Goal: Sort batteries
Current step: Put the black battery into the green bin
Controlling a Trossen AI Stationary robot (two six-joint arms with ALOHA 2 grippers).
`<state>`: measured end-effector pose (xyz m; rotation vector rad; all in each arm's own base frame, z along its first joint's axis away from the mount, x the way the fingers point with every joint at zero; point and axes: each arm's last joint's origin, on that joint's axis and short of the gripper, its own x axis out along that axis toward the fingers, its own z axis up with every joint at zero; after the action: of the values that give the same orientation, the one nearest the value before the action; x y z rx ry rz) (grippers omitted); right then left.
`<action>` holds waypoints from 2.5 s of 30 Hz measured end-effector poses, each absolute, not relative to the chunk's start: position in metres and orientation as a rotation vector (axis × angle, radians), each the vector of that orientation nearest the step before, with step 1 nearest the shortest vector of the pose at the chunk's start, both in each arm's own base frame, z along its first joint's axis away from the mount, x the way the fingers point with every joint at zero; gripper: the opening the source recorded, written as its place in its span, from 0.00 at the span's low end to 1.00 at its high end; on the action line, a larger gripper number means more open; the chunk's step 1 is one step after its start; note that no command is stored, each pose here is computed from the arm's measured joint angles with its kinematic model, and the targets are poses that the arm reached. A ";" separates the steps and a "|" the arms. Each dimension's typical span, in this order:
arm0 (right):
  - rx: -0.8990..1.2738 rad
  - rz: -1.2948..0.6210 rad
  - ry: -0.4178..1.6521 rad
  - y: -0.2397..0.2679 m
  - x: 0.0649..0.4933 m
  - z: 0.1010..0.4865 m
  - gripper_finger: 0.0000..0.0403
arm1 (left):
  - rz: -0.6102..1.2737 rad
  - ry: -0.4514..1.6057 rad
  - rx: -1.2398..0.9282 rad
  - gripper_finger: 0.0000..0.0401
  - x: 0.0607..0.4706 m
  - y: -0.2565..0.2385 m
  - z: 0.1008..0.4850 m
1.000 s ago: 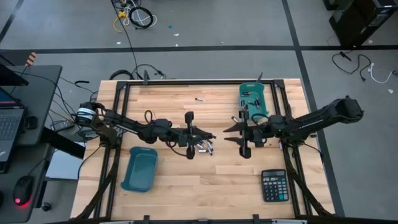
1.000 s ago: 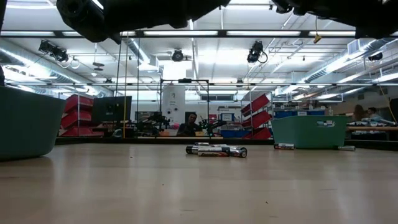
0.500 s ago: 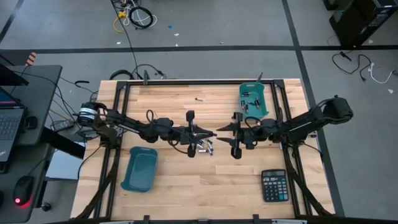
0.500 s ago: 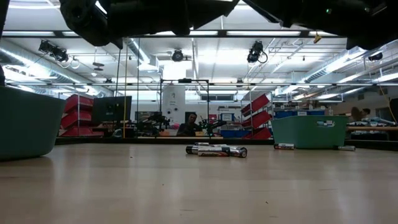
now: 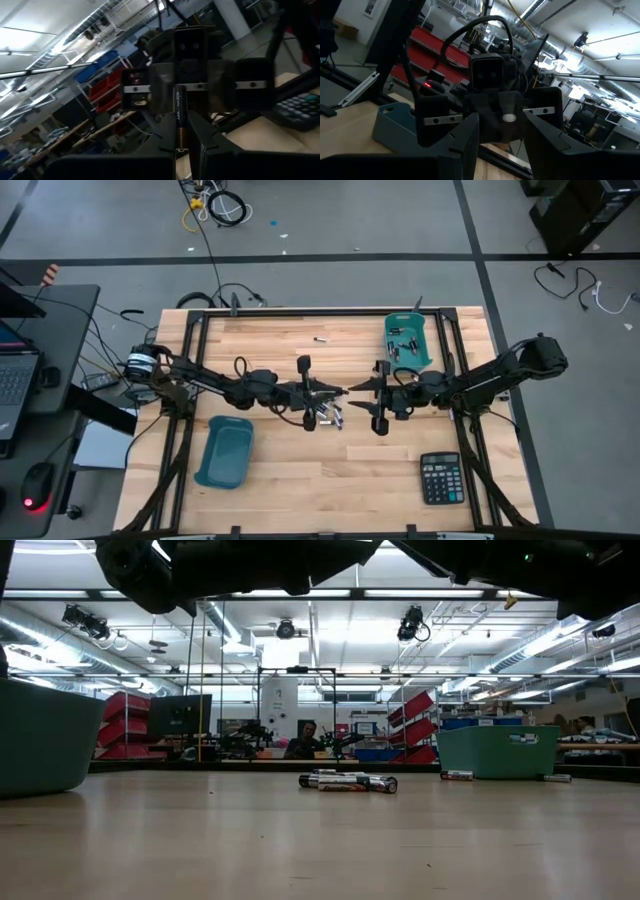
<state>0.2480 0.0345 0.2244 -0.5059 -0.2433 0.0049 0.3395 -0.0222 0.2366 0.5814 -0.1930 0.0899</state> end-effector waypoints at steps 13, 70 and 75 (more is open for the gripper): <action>-0.488 -0.036 -0.328 0.031 0.246 0.233 0.34 | 0.086 -0.285 0.574 0.03 0.341 -0.022 0.238; -0.434 -0.027 -0.347 0.024 0.252 0.242 0.33 | 0.100 -0.289 0.531 0.03 0.348 -0.016 0.242; -0.434 -0.027 -0.348 0.024 0.252 0.242 0.33 | 0.089 -0.323 0.527 0.03 0.354 -0.017 0.253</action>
<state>0.2521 0.0241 0.2423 -0.4336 -0.3476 -0.0275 0.3535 -0.0170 0.2528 0.5271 -0.3226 0.0885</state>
